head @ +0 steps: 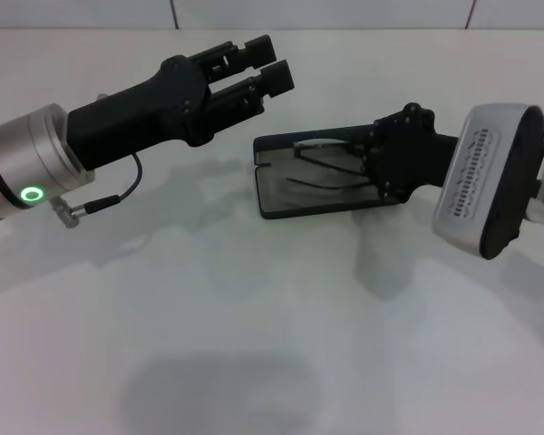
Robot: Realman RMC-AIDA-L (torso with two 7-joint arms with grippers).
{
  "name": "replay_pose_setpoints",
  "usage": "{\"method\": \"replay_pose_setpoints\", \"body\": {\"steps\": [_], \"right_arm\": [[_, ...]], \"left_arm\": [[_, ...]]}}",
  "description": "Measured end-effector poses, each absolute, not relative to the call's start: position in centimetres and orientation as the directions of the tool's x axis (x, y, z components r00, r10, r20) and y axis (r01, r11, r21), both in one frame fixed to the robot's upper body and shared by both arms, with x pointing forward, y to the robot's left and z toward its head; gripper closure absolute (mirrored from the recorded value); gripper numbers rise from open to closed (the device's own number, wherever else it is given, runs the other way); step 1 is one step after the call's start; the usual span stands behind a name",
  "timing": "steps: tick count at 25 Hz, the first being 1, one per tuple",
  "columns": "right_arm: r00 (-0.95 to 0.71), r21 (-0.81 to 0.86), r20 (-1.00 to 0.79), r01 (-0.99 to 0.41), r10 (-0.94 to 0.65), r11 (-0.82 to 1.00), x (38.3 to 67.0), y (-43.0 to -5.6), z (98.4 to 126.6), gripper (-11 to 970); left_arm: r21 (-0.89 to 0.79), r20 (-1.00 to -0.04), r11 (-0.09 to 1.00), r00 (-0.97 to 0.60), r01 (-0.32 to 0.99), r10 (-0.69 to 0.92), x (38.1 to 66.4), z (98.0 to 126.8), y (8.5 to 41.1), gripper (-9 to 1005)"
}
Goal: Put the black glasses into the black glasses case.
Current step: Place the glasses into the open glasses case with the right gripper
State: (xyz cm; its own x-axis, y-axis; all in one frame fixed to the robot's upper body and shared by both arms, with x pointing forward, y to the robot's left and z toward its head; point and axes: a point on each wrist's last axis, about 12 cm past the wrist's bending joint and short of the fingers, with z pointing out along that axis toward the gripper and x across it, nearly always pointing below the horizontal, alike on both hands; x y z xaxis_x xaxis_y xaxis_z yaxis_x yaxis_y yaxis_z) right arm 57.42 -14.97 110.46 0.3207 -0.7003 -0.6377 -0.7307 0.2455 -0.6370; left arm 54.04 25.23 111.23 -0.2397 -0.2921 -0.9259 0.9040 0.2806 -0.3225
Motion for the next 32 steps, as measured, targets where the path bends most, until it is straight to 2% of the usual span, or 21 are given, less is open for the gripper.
{"method": "replay_pose_setpoints", "body": {"steps": [8, 32], "right_arm": [[0.337, -0.672, -0.574, -0.715, -0.746, 0.194, 57.3, -14.1, 109.1, 854], [0.415, -0.758, -0.461, -0.643, -0.785, 0.105, 56.8, -12.7, 108.5, 842]], "left_arm": [[-0.324, -0.925, 0.278, -0.241, 0.904, -0.293, 54.1, 111.2, 25.1, 417], [-0.322, -0.925, 0.276, -0.24, 0.905, -0.294, 54.0, 111.2, 25.0, 417]]}}
